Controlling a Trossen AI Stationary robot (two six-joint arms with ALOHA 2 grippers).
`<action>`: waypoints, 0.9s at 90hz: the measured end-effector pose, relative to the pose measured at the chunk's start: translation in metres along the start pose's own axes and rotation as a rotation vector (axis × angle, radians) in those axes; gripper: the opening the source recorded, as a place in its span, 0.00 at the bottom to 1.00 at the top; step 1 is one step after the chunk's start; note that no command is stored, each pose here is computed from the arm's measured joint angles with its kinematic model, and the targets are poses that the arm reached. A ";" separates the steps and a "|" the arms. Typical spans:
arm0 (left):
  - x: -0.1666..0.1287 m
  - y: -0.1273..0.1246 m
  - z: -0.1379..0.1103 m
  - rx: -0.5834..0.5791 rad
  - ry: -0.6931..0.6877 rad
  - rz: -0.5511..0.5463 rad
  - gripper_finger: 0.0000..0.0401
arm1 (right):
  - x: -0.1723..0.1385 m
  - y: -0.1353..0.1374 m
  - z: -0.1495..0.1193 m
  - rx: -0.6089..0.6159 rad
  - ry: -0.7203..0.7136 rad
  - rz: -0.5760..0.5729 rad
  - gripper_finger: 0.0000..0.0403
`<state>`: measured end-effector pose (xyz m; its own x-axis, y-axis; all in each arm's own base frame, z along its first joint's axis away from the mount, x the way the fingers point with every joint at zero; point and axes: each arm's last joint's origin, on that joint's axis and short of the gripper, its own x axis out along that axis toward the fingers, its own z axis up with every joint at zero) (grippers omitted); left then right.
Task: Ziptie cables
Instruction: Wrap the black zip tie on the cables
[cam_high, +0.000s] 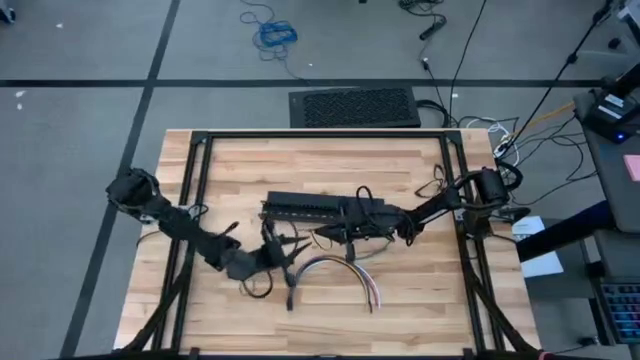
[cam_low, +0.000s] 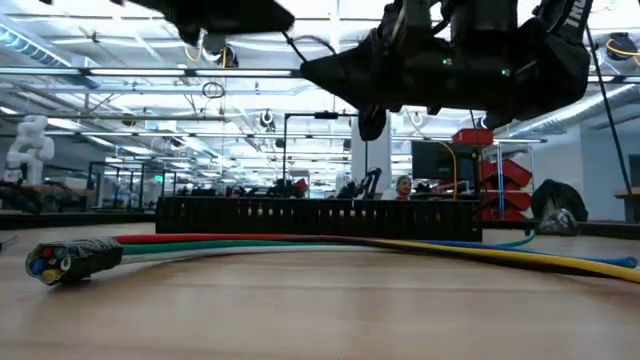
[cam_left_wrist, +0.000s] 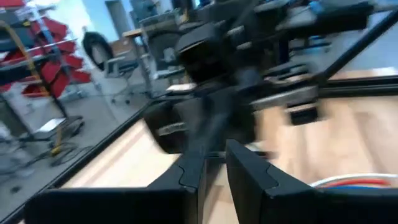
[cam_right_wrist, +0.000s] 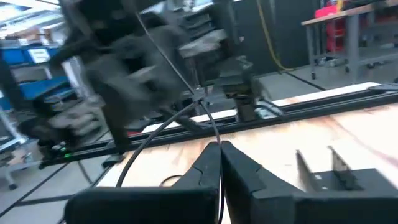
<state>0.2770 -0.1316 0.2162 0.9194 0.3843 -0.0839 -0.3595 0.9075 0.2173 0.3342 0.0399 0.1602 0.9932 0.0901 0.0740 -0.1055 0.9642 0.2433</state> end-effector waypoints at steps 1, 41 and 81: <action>0.000 0.000 0.000 -0.001 0.000 0.001 0.15 | 0.000 0.000 0.000 -0.002 -0.001 -0.002 0.00; 0.002 0.005 -0.001 0.002 0.015 0.111 0.15 | -0.004 -0.001 0.000 -0.043 -0.031 -0.069 0.00; 0.002 0.005 -0.007 -0.047 0.054 0.124 0.24 | -0.004 -0.009 0.000 -0.061 -0.026 -0.110 0.00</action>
<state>0.2758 -0.1252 0.2101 0.8579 0.5016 -0.1118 -0.4783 0.8589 0.1833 0.3315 0.0308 0.1580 0.9969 -0.0228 0.0756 0.0079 0.9813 0.1922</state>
